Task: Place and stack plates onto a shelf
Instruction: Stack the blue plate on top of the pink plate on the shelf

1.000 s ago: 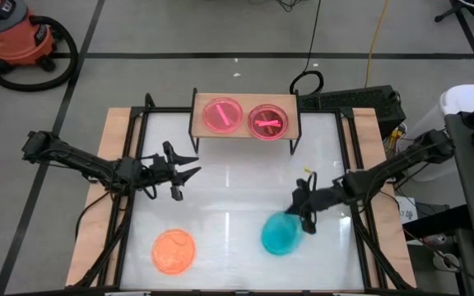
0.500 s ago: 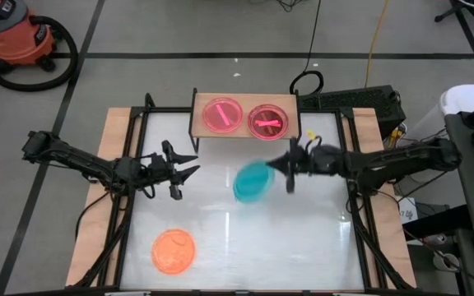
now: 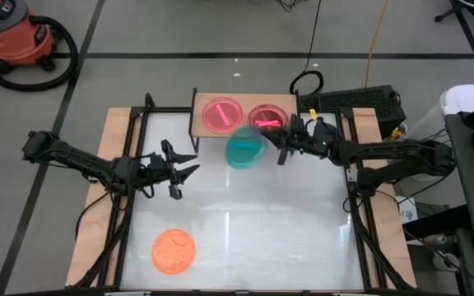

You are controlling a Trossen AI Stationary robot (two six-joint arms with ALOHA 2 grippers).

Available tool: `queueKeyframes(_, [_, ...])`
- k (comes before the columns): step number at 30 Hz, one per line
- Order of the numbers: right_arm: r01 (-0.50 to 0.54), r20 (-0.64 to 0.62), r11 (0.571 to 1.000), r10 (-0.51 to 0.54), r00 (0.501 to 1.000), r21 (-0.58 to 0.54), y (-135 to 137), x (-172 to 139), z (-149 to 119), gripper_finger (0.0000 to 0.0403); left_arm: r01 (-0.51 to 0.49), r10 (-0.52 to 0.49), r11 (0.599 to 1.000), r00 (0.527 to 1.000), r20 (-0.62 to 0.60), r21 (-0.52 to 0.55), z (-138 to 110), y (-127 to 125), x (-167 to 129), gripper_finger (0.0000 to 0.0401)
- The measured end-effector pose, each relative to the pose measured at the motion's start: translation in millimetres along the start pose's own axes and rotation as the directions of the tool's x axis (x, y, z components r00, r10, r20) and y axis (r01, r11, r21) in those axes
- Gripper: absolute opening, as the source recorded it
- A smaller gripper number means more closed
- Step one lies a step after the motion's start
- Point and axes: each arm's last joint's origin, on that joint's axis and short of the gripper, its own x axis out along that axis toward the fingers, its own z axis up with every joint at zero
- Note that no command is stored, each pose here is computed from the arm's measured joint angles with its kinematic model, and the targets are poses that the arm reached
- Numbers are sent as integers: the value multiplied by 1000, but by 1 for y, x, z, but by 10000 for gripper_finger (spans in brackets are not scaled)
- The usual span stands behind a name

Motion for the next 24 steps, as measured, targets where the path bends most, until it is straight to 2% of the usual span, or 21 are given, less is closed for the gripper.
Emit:
queueKeyframes(6, [-24,-16,1000,24,1000,-2,-3,34,11,0,0,0,1000,1000,2,-1,0,0,0,149])
queueKeyframes(12, [28,-92,1000,-29,995,-10,-13,72,19,0,5,-5,1000,999,33,-17,4,-1,-1,149])
queueKeyframes(19, [60,-150,998,-60,987,-4,-38,101,12,0,39,-39,999,996,78,2,13,-4,-9,149])
queueKeyframes(24, [117,-122,993,-114,986,17,-62,112,11,0,50,-50,999,996,79,3,14,-6,-10,149])
